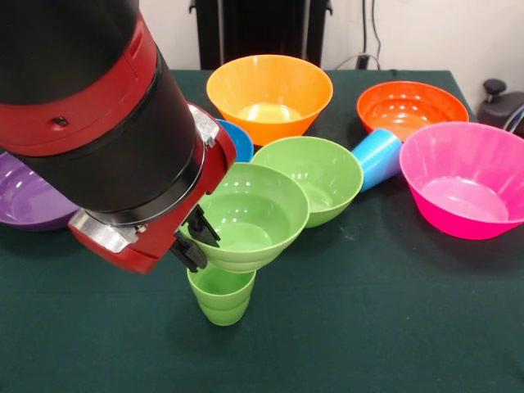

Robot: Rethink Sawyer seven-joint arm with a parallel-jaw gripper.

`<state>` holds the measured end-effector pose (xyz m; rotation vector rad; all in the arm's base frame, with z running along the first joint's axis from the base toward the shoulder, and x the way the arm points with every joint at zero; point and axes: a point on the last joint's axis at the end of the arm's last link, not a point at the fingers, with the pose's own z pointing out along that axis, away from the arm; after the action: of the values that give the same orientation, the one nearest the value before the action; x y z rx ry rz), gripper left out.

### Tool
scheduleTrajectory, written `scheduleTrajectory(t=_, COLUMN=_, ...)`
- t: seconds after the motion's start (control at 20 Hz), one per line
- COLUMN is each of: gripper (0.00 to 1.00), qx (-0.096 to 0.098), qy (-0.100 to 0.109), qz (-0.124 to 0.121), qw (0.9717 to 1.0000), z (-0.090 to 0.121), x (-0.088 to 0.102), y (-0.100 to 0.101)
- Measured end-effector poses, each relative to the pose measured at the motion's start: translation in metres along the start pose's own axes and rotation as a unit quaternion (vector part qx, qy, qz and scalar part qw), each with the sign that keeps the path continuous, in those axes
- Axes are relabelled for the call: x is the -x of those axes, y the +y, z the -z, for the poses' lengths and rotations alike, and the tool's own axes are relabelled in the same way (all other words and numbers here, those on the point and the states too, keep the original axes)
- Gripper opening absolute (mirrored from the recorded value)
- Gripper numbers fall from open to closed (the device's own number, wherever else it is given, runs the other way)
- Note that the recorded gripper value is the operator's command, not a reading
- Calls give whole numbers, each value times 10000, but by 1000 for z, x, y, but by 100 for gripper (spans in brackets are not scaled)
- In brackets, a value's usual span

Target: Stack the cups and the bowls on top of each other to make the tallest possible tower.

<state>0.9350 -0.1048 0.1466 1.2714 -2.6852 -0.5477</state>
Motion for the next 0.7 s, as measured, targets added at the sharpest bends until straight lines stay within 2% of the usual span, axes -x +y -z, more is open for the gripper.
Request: scheduleTrajectory(t=0.7, gripper=0, qx=136, qy=-25, qz=1, qw=9999, z=-19, x=-2, y=-3)
